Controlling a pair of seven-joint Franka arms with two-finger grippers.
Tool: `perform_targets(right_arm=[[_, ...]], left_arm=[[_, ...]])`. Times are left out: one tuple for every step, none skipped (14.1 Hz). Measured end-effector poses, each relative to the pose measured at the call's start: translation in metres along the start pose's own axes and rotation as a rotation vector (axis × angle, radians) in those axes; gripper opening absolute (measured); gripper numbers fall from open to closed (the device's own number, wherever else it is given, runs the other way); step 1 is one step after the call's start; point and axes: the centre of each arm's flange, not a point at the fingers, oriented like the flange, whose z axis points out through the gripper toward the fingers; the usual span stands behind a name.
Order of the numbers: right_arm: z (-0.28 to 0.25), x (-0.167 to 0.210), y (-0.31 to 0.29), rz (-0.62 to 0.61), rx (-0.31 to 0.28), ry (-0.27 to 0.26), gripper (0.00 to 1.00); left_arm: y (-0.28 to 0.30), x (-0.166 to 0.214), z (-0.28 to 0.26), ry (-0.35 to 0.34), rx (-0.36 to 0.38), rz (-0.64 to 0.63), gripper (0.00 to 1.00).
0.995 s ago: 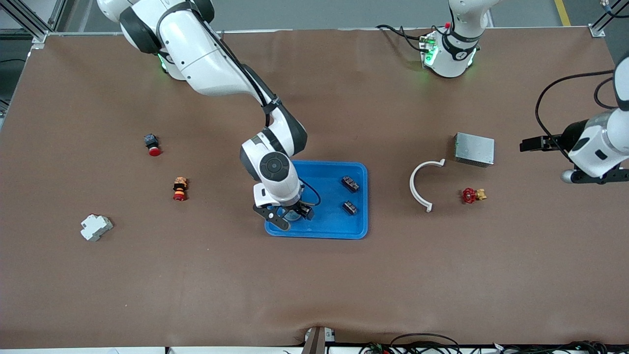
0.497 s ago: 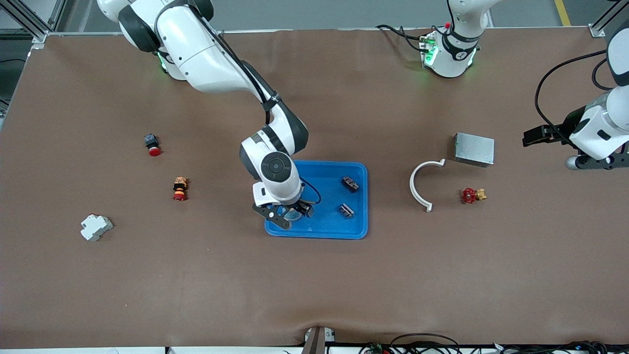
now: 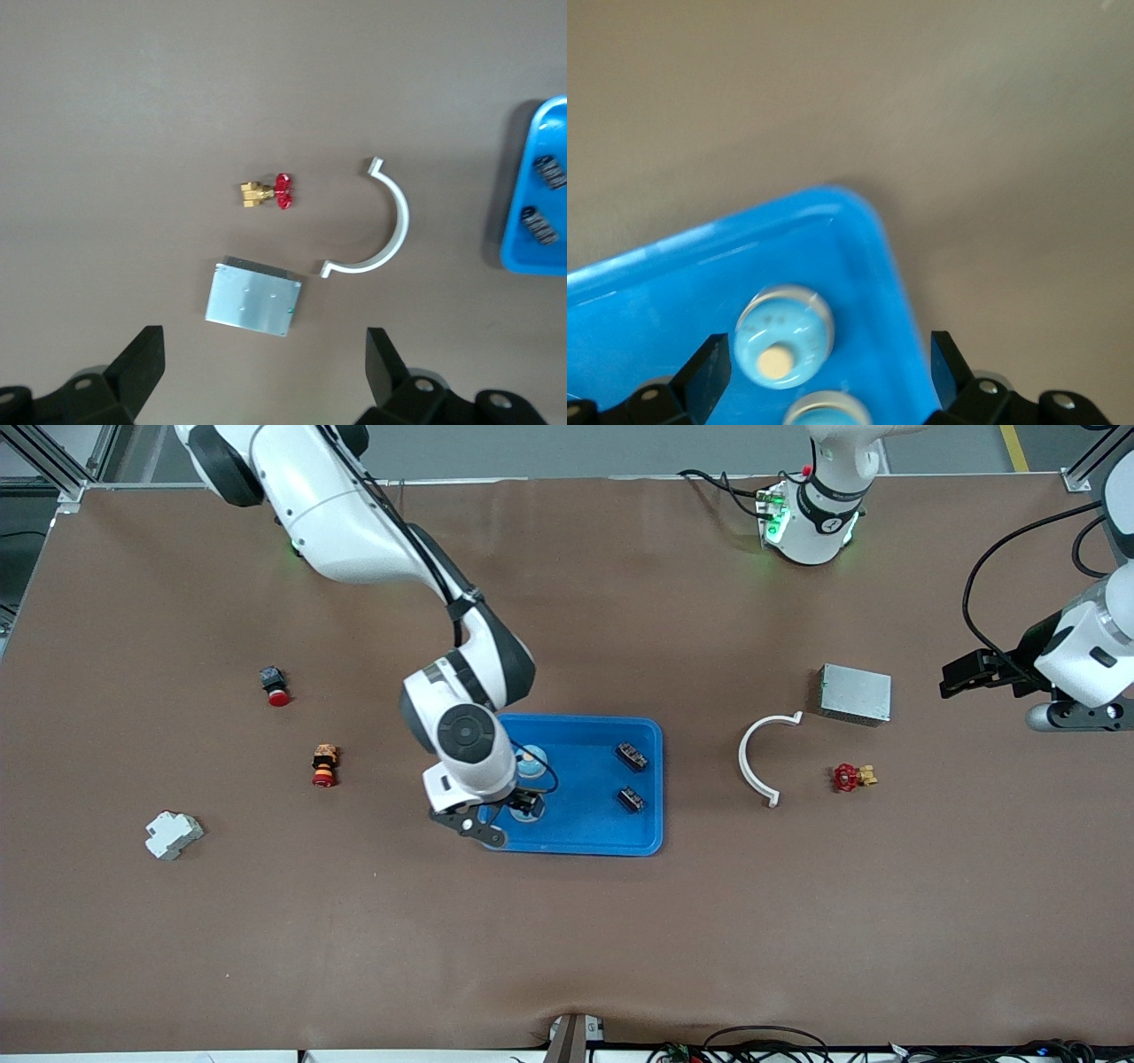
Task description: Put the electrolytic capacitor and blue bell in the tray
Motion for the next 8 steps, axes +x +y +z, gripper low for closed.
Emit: perform_targets(right_arm=[[-0.018,0.016,0.017,-0.032,-0.001,-0.004,1.0],[-0.036,0.033,0.033,-0.058,0.007,0.001,1.0],[-0.054,0.047,0.049,-0.078,0.015,0.008,1.0],[-0.07,0.059,0.065,-0.09,0.017,0.009,1.0],[-0.085,0.068,0.079,-0.099,0.015,0.005,1.0],[-0.099,0.075,0.094,-0.11,0.011,-0.001,1.0],[-0.115,0.083,0.111,-0.126,0.008,-0.007,1.0],[-0.131,0.091,0.129,-0.146,0.007,-0.009,1.0]], left_arm=[[-0.005,0.001,-0.005,0.01,-0.021,-0.014,1.0],[-0.009,0.001,-0.009,0.018,-0.029,-0.024,1.0],[-0.011,0.001,-0.013,0.026,-0.029,-0.029,1.0],[-0.01,0.002,-0.016,0.033,-0.027,-0.029,1.0],[-0.009,0.002,-0.021,0.043,-0.026,-0.027,1.0],[-0.008,0.002,-0.027,0.056,-0.025,-0.026,1.0],[-0.007,0.002,-0.033,0.069,-0.026,-0.024,1.0],[-0.006,0.002,-0.038,0.079,-0.026,-0.022,1.0]])
